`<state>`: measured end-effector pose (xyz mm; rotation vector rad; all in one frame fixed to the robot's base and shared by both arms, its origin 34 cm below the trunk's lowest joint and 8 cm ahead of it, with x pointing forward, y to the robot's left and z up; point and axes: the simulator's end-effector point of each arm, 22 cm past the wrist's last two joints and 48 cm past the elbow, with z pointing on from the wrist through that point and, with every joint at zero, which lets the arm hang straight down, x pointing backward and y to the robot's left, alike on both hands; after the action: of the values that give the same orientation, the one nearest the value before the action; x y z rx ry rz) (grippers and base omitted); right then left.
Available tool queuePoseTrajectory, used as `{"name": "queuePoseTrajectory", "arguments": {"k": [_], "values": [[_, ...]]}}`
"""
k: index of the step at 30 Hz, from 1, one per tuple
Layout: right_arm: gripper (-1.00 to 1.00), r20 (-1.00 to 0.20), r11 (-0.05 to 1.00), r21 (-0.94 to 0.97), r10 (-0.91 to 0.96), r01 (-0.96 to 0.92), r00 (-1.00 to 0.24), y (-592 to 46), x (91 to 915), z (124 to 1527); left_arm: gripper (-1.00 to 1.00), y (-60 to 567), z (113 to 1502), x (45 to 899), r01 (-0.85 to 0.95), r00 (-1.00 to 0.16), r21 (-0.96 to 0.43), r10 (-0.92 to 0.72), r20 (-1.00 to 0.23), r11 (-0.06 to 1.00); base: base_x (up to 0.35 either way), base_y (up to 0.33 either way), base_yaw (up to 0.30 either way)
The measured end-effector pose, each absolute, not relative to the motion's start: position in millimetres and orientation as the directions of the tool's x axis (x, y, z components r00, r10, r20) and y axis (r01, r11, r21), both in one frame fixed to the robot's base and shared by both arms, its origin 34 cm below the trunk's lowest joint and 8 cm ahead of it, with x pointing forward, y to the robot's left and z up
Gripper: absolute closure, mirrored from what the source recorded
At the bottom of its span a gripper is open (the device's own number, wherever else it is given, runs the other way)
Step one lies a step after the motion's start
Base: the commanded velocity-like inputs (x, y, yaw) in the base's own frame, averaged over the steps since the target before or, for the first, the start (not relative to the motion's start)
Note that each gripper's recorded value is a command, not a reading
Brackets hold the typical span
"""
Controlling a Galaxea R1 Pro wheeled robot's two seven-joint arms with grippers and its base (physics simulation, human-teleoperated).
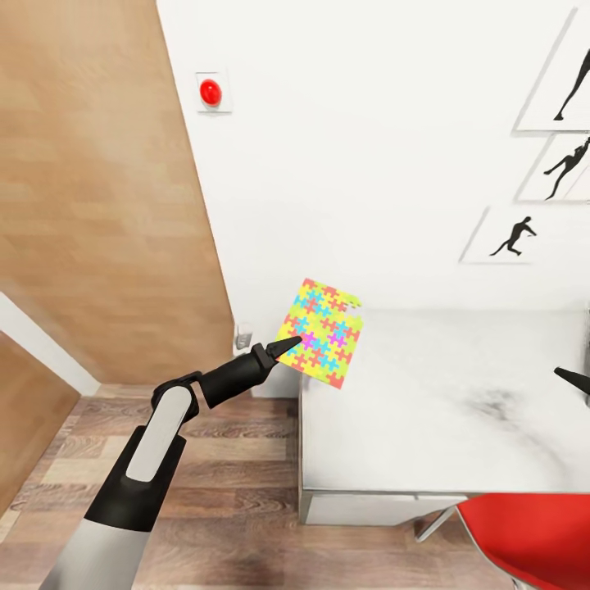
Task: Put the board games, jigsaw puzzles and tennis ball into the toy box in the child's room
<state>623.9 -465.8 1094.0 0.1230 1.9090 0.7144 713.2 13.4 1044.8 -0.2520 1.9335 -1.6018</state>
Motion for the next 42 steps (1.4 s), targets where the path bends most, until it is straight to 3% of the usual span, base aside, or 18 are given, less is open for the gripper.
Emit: {"name": "queuePoseTrajectory", "arguments": {"k": [16, 42], "values": [[-1.0, -0.817, 0.792, 0.534, 0.394, -0.296, -0.42, -458.0, 616.2, 1117.2, 1.0, 13.8, 1059.9, 711.3, 0.253, -0.788, -0.935, -0.508, -0.349, 0.251, -0.058, -0.163, 0.0], [-1.0, -0.835, 0.778, 0.526, 0.396, -0.343, -0.383, -453.2, 607.7, 1141.6, 1.0, 14.1, 1085.9, 707.3, 0.294, -0.771, -0.923, -0.509, -0.383, 0.249, -0.005, -0.01, 0.0]]}}
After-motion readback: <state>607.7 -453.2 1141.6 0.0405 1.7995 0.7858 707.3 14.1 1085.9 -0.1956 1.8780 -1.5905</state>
